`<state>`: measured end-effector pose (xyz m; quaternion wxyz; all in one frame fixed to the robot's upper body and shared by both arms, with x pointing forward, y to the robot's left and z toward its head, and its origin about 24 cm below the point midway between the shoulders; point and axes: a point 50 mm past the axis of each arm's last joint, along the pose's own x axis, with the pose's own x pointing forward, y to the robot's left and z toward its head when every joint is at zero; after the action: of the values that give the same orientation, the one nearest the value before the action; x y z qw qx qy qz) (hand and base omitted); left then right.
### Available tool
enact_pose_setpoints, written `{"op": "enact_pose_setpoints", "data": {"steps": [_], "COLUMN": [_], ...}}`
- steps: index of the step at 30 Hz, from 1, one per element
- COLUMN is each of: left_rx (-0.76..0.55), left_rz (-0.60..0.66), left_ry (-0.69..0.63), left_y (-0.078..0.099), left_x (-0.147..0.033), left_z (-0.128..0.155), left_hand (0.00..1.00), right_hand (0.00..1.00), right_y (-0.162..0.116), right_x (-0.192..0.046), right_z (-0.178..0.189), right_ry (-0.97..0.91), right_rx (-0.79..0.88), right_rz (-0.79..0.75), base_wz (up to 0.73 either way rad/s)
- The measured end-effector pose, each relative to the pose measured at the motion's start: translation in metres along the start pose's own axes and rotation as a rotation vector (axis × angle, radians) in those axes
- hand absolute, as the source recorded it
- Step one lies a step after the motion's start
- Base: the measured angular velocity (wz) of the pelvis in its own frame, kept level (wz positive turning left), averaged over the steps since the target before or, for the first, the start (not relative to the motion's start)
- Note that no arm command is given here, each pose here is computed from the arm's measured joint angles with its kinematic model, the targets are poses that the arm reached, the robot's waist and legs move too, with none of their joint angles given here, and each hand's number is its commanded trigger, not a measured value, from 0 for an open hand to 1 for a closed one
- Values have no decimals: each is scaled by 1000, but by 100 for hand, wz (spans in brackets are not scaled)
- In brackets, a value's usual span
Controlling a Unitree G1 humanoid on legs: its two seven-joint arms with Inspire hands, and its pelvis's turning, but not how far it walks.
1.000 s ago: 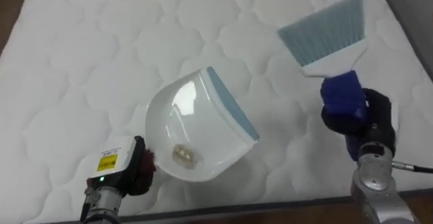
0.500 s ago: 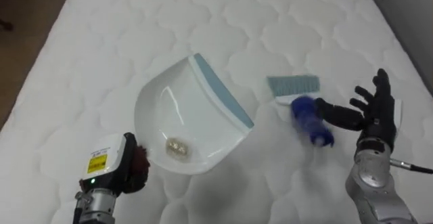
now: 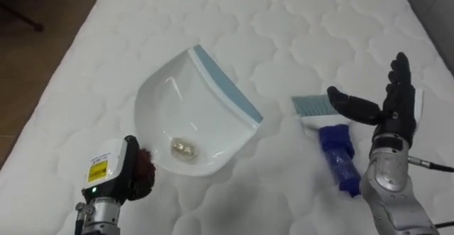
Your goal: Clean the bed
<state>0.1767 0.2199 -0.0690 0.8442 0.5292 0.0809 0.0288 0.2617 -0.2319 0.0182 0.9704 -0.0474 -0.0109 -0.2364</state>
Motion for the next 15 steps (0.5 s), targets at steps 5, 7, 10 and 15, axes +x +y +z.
{"op": "enact_pose_setpoints", "data": {"steps": [5,7,10,15], "left_rx": [-9,-20,-20,-26], "left_rz": [5,23,21,38], "left_ry": [25,37,38,25], "left_y": [-1,-1,-2,1], "left_x": [-3,-4,-4,3], "left_z": [-2,-2,-2,2], "left_hand": [100,100,100,100], "right_hand": [0,0,0,0], "right_y": [5,6,4,0], "right_x": [-1,-1,-1,-1], "right_z": [0,1,-3,-5], "right_ry": [-1,-2,13,21], "right_rx": [-1,4,-6,-13], "right_rz": [29,31,18,-6], "base_wz": [14,30,69,140]}}
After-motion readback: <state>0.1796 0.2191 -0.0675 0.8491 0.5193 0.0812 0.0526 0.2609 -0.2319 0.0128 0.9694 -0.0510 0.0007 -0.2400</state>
